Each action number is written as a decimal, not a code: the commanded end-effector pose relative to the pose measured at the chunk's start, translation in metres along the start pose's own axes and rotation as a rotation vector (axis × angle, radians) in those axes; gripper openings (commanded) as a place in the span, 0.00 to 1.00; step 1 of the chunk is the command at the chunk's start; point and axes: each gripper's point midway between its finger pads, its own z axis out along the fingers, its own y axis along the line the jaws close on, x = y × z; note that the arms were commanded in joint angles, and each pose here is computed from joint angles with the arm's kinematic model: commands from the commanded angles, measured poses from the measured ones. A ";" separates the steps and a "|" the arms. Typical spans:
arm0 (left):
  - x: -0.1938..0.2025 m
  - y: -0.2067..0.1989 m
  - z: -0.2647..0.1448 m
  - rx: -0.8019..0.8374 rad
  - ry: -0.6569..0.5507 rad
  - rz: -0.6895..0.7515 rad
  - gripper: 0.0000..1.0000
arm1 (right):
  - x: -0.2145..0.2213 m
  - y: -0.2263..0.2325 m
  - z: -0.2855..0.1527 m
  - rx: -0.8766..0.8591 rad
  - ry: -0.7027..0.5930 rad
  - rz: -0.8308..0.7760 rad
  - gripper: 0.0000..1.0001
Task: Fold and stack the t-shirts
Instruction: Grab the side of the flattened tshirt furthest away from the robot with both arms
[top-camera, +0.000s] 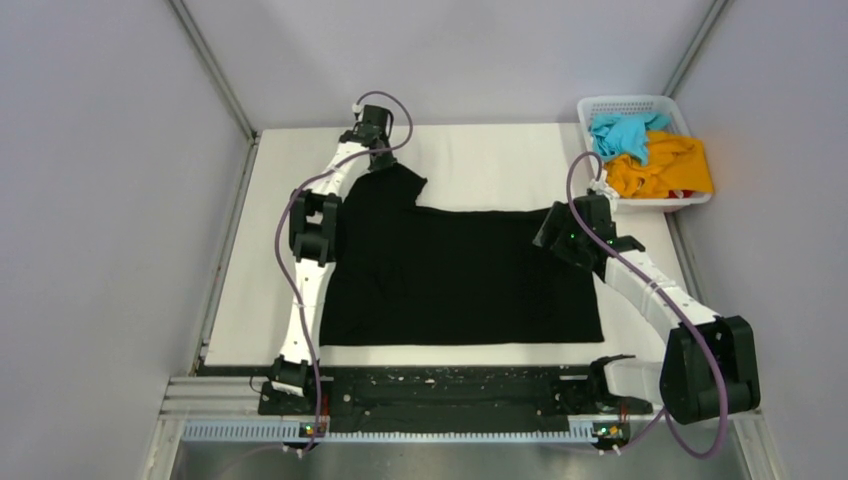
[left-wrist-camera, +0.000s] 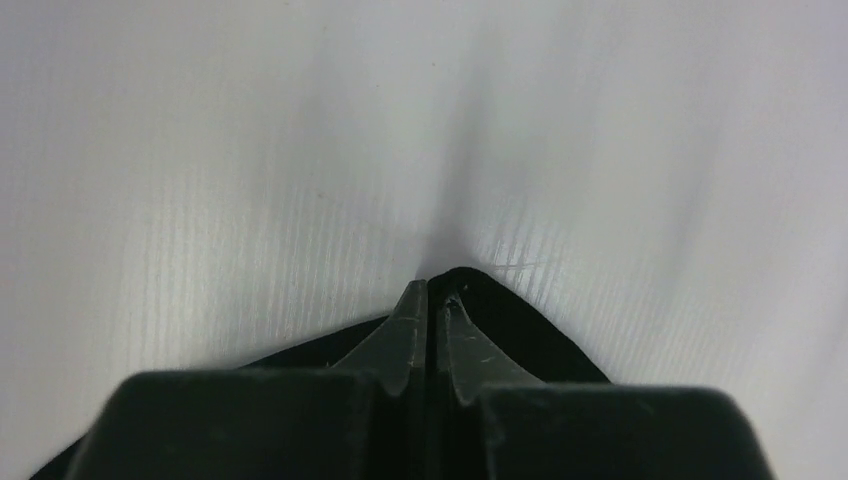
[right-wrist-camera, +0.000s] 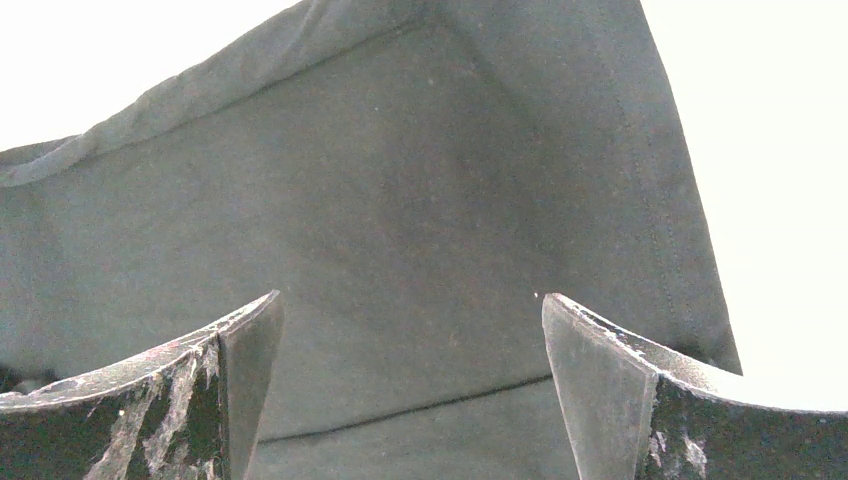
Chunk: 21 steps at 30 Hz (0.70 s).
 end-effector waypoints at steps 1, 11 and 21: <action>0.010 0.011 -0.016 -0.030 0.062 0.046 0.00 | -0.025 0.002 0.001 0.019 -0.080 0.023 0.97; -0.033 0.004 -0.058 -0.010 -0.040 0.091 0.00 | -0.089 0.006 0.030 0.193 -0.164 0.000 0.94; -0.037 0.004 -0.087 -0.018 -0.056 0.111 0.00 | -0.136 -0.009 0.099 0.447 -0.215 -0.079 0.84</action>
